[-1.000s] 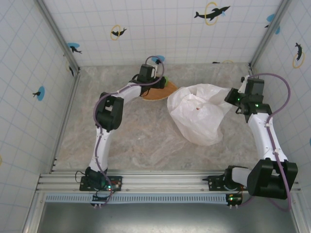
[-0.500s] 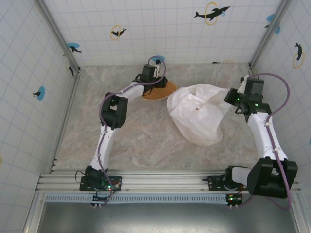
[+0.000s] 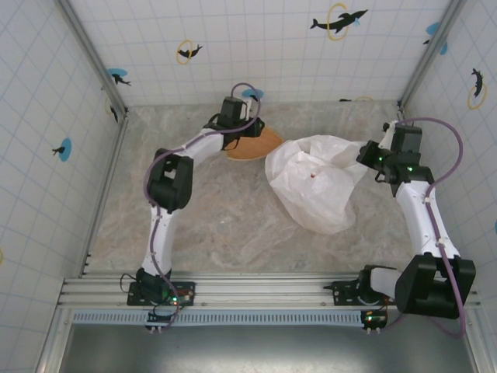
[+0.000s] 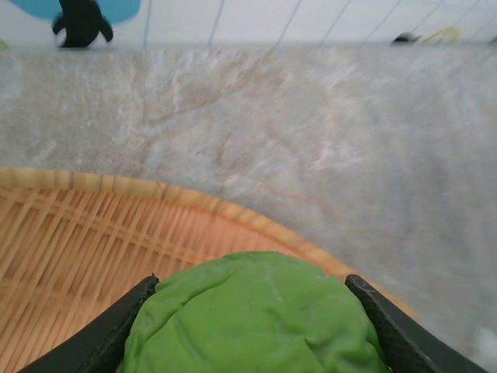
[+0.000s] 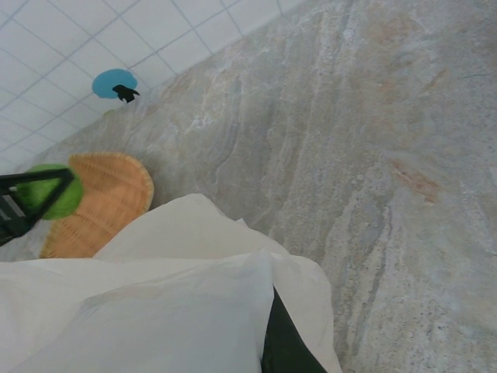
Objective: Place the fruits into the plastic bag
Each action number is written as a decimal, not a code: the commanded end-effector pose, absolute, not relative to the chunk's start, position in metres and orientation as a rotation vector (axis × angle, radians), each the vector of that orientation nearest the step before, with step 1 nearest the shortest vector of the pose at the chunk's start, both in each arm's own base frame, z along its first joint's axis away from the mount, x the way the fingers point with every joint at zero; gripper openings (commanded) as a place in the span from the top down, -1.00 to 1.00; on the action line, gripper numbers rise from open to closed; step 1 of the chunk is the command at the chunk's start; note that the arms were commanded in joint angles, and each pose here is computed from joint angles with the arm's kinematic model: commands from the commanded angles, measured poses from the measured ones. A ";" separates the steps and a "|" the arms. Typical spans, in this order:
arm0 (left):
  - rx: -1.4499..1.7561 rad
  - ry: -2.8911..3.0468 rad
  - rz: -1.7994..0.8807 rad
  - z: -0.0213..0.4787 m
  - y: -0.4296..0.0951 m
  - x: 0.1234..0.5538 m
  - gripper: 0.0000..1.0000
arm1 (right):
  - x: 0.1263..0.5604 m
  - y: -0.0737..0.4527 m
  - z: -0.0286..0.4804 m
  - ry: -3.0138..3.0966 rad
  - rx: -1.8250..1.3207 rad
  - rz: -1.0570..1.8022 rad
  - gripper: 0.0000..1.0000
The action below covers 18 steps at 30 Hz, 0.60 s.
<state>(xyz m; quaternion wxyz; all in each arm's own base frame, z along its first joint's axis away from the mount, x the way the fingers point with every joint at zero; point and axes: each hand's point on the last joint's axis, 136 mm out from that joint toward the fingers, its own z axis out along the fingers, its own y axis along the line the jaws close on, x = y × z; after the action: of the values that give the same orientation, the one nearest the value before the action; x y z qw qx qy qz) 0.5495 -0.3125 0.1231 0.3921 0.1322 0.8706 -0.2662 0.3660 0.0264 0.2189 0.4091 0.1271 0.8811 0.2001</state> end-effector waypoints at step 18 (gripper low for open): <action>0.820 1.738 -1.131 0.316 -0.391 0.260 0.21 | 0.336 0.165 0.234 2.176 -0.010 0.850 0.92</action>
<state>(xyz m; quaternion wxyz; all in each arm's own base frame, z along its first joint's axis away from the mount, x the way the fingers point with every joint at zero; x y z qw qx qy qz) 0.2830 -0.3799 0.3255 0.4571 0.2913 0.7099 -0.4496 0.3341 0.1538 0.2253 0.3792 0.0011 0.8705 0.3138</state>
